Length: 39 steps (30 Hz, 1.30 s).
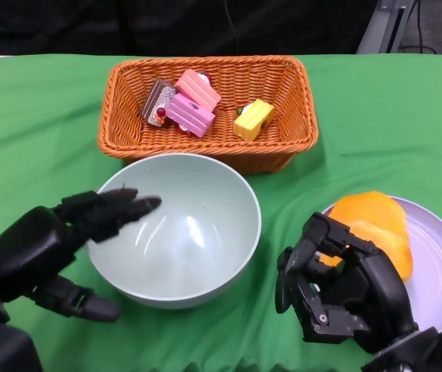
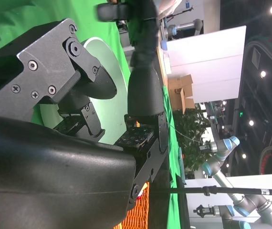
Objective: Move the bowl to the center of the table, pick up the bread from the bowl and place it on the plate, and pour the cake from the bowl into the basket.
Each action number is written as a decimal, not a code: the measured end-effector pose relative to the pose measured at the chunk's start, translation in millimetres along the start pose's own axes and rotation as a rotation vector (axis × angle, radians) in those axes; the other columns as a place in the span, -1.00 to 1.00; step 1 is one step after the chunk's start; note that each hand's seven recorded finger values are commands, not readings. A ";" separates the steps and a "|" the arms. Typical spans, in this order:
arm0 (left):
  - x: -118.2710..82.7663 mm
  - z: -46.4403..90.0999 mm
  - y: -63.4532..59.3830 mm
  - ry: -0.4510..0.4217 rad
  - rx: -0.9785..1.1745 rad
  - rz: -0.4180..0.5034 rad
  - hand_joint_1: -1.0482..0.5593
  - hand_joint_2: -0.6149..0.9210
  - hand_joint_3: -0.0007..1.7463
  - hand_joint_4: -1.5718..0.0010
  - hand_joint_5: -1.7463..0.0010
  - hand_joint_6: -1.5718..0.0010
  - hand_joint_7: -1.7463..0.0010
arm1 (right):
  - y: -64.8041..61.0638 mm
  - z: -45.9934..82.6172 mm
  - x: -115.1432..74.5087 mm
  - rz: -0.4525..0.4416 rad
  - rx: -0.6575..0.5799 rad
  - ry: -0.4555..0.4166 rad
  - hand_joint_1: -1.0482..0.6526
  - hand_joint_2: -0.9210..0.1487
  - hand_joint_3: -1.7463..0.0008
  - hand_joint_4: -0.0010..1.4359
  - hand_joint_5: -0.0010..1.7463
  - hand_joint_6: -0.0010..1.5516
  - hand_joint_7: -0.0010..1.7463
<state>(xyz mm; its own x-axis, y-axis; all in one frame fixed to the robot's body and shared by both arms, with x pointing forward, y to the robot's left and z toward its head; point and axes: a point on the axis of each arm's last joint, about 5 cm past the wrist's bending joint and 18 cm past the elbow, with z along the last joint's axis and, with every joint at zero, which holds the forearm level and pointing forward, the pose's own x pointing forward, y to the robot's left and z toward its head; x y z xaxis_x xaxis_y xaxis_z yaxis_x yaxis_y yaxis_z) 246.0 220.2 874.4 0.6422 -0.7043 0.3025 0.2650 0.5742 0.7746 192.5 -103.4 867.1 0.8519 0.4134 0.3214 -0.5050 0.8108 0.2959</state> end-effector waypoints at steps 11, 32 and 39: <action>27.1 14.4 -25.4 0.009 -0.400 0.307 0.03 1.00 -0.79 -0.29 0.54 -0.21 0.79 | 0.5 -0.1 0.3 0.004 -0.005 0.000 0.22 -0.16 -0.52 0.10 1.00 -0.21 0.75; 29.6 36.7 -32.1 -0.195 -0.876 0.191 0.18 0.72 -0.08 -0.05 -1.00 0.05 -0.80 | -1.9 35.4 6.3 0.176 -0.182 -0.082 0.19 -0.03 -0.44 0.12 0.99 -0.04 0.62; 28.8 48.4 -31.7 -0.206 -0.903 0.128 0.13 0.58 0.19 -0.06 -0.96 0.04 -0.76 | 3.6 43.7 3.2 0.230 -0.177 -0.065 0.23 0.02 -0.51 0.11 0.99 -0.02 0.54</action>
<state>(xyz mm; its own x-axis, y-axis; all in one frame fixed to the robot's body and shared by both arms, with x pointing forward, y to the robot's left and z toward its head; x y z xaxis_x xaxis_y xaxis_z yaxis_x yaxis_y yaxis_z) 221.3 161.5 885.4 0.5879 -0.6240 0.5148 0.7152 0.6983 0.0297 187.4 -117.3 908.6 0.7044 0.5717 0.4206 -0.6469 0.7610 0.0490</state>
